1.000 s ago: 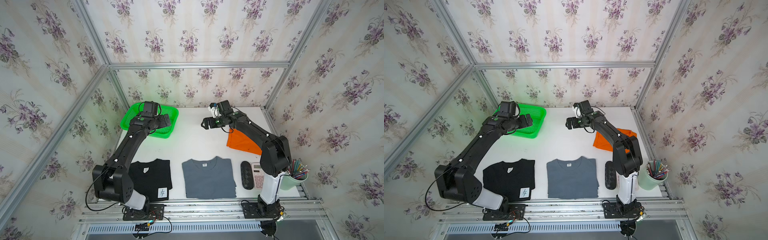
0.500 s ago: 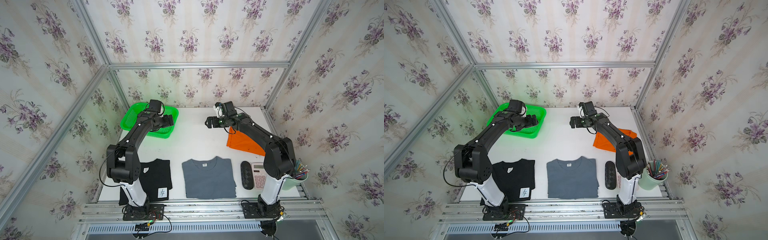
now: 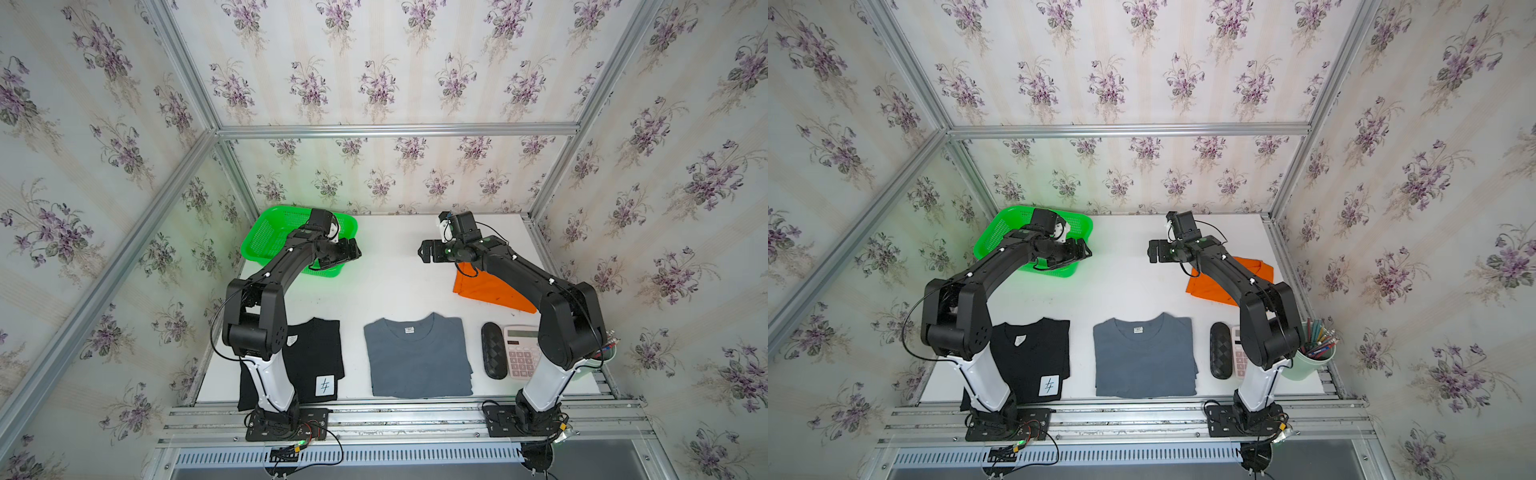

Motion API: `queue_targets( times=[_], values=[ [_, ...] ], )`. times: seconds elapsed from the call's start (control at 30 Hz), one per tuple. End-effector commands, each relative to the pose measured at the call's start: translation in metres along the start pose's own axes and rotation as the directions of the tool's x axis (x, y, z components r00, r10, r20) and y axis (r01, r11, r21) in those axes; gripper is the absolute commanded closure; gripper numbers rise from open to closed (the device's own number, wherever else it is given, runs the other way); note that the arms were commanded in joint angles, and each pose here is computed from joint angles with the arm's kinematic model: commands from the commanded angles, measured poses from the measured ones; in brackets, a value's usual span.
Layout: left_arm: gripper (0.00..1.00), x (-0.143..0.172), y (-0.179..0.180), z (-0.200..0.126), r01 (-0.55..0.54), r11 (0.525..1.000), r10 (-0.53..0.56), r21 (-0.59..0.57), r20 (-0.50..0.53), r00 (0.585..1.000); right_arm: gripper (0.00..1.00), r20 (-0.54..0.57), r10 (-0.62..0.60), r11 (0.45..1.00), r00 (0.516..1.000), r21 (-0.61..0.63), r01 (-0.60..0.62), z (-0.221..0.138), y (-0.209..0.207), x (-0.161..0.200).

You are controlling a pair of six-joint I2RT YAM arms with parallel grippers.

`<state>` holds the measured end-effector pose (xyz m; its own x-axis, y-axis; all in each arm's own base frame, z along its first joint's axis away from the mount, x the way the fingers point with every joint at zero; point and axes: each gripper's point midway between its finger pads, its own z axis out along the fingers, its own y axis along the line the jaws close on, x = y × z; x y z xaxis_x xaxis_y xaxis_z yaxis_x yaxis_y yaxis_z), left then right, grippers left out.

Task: Put the folded t-shirts into the basket
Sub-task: Move the bin to the center of the board.

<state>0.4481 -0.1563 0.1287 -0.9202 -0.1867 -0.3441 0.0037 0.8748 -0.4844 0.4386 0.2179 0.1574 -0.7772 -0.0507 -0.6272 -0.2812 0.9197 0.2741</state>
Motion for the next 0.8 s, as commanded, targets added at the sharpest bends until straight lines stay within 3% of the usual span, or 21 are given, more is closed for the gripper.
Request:
queue_targets(
  times=[0.0,0.3,0.6,0.77],
  values=[
    [0.10,-0.004,-0.013,0.013,-0.017,0.999,0.018,0.045,-0.016,1.000,0.00,0.048,0.002,1.000,0.999,0.023,-0.003,-0.006,-0.004,-0.009],
    [0.13,0.001,-0.077,0.045,-0.068,0.984,0.076,0.162,-0.042,0.996,0.00,0.067,0.044,0.991,0.997,0.127,-0.053,-0.016,-0.028,-0.007],
    [0.20,0.057,-0.173,0.088,-0.054,0.937,0.113,0.345,-0.152,0.982,0.00,0.071,0.083,0.983,0.994,0.159,-0.093,-0.023,-0.049,-0.002],
    [0.17,0.079,-0.220,0.085,-0.093,0.905,0.171,0.414,-0.155,0.973,0.00,0.066,0.090,0.981,0.994,0.164,-0.100,-0.025,-0.055,0.001]
  ],
)
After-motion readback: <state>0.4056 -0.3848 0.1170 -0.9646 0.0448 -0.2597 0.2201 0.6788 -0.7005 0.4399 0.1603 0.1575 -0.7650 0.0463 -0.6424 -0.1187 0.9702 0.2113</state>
